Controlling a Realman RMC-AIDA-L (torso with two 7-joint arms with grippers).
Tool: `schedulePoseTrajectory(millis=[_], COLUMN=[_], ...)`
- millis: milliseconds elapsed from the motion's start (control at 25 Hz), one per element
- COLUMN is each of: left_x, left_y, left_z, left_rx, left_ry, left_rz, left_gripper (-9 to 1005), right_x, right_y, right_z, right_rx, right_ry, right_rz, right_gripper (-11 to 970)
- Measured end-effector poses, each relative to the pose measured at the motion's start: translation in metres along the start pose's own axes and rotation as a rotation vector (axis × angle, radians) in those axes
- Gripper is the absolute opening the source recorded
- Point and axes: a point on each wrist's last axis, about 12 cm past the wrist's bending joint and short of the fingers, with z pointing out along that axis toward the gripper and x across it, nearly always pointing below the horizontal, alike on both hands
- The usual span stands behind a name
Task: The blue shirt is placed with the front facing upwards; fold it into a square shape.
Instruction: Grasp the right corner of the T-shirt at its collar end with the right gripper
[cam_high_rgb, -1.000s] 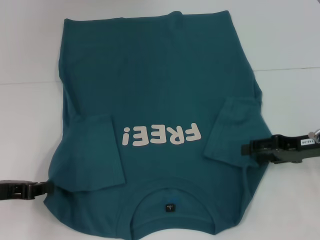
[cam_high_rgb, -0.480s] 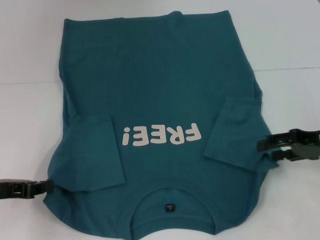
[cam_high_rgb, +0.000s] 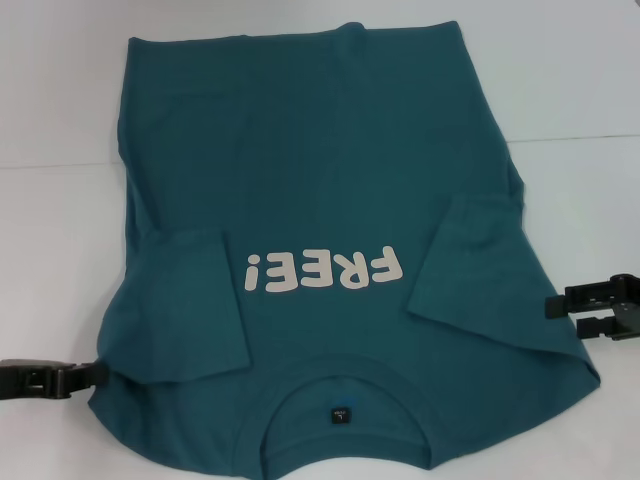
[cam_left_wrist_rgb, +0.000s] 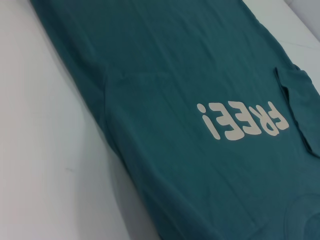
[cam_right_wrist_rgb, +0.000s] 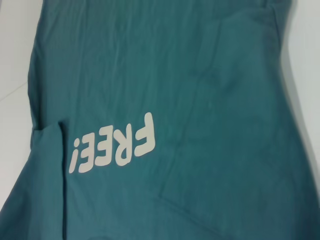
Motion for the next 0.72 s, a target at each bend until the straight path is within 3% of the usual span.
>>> schedulePoseTrajectory(millis=[320, 720], left_x=[0.001, 0.001], left_y=[0.000, 0.000], left_z=[0.000, -0.001], left_rx=[0.016, 0.016], left_ry=[-0.005, -0.006], left_rz=[-0.007, -0.007], left_gripper=[17, 18], right_x=[0.002, 0.011], right_y=[0.002, -0.011], right_z=[-0.002, -0.017], right_rx=[0.050, 0.112], right_ry=[0.056, 0.087], right_rz=[-0.063, -0.066], right_gripper=[766, 767])
